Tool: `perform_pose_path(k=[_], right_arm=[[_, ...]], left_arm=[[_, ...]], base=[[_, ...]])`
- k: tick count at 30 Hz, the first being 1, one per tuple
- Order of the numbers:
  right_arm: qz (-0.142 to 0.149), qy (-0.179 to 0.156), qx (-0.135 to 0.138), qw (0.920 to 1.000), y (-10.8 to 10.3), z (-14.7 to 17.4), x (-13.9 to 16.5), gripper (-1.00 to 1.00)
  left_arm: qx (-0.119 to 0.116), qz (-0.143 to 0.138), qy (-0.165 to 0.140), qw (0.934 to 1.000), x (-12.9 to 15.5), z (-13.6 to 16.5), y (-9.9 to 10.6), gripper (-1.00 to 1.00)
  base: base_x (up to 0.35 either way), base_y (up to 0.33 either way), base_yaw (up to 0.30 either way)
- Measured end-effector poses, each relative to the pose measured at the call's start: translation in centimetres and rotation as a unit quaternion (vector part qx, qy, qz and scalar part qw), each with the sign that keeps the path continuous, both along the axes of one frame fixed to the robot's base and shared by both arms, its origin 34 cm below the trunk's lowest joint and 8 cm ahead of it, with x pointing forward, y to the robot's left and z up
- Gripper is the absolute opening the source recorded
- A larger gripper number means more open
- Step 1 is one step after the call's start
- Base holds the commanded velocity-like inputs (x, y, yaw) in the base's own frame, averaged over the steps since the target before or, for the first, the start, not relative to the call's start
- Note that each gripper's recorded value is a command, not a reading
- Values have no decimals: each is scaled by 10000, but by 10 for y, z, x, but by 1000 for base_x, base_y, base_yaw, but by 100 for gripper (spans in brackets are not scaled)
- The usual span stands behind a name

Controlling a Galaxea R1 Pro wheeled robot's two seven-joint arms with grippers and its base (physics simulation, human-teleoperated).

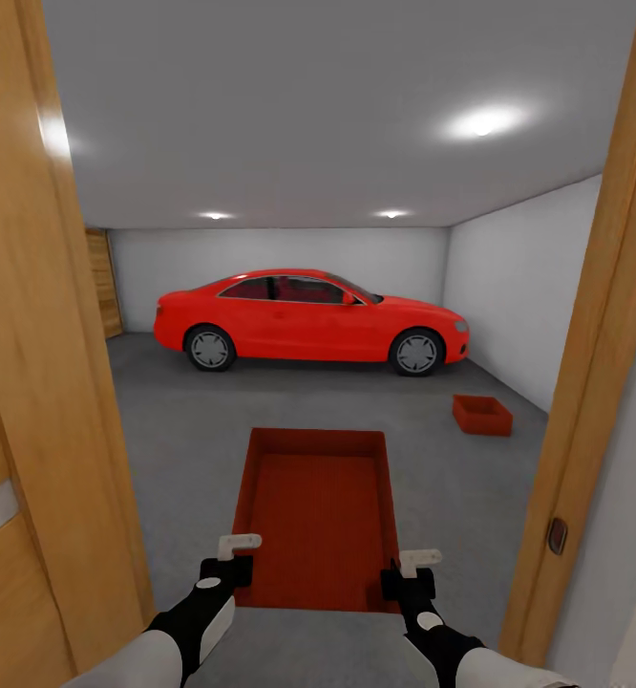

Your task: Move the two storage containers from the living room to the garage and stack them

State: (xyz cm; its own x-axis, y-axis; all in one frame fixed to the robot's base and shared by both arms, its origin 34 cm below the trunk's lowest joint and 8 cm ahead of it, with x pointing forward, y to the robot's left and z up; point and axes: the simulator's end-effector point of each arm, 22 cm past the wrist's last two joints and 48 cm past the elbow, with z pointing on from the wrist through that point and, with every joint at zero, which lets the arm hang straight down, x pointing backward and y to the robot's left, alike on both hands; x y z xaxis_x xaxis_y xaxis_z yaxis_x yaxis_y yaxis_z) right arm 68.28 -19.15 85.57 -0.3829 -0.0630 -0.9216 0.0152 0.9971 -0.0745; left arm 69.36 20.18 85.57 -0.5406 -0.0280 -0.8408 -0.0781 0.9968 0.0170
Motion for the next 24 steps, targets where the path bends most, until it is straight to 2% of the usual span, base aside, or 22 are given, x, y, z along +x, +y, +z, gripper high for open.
perform_pose_path(k=[6,14,24], right_arm=[[3,-2,0,10000,0,0,0,-100],[6,0,-1,10000,0,0,0,-100],[3,3,-3,10000,0,0,0,-100]], left_arm=[[-3,0,-1,10000,0,0,0,-100],[-4,2,1,10000,0,0,0,-100],[-4,5,1,10000,-1,0,0,-100]], base=[[0,0,-192],[12,0,-25],[277,0,-1]])
